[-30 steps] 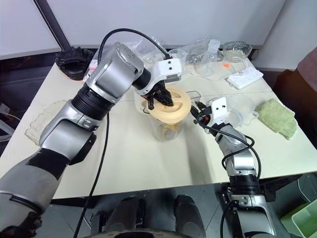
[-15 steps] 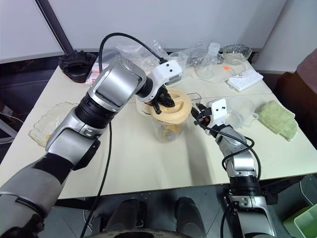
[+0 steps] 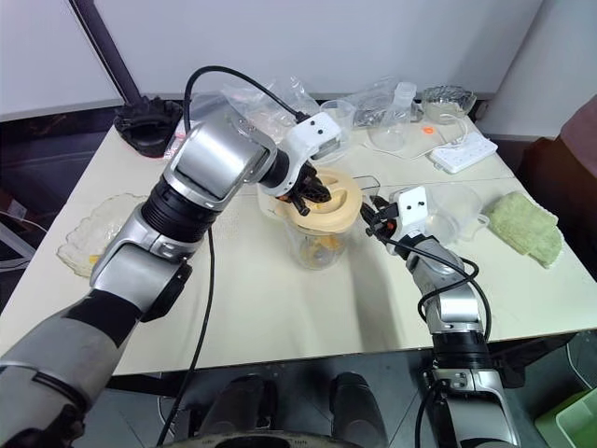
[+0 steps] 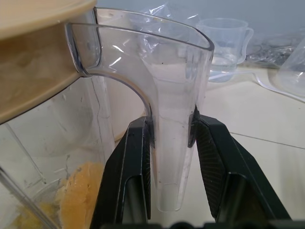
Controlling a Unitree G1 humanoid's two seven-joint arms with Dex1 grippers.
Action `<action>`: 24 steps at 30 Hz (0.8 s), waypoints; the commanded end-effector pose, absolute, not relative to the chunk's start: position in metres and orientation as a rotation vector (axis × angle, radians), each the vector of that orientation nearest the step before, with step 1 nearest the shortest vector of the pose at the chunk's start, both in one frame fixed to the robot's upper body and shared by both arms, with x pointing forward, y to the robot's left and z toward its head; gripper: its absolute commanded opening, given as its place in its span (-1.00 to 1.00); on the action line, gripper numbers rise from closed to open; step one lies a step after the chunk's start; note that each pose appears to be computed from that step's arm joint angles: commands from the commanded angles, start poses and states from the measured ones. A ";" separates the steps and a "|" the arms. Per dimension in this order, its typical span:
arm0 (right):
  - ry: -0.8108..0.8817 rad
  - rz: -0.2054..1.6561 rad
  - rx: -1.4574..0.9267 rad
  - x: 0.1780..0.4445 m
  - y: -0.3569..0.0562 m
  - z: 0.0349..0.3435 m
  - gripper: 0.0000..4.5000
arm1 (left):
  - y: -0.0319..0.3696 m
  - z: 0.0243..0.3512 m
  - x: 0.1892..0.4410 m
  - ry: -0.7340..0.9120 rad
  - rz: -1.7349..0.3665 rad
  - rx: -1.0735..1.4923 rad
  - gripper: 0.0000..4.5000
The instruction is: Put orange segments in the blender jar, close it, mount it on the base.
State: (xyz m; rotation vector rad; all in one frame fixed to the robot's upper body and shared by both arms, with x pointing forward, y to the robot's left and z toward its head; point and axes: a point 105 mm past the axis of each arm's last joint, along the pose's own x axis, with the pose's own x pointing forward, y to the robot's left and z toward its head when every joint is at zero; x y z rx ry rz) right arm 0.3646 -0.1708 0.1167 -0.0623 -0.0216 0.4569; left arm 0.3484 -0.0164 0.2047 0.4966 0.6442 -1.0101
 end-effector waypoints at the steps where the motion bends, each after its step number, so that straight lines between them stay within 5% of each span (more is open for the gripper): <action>1: -0.123 0.503 -0.078 0.362 -0.160 0.142 -0.63 | -0.006 0.129 0.331 0.939 -1.036 0.479 -0.89; 24: -0.111 0.511 -0.090 0.363 -0.159 0.139 -0.63 | -0.005 0.138 0.328 0.899 -1.105 0.529 -0.89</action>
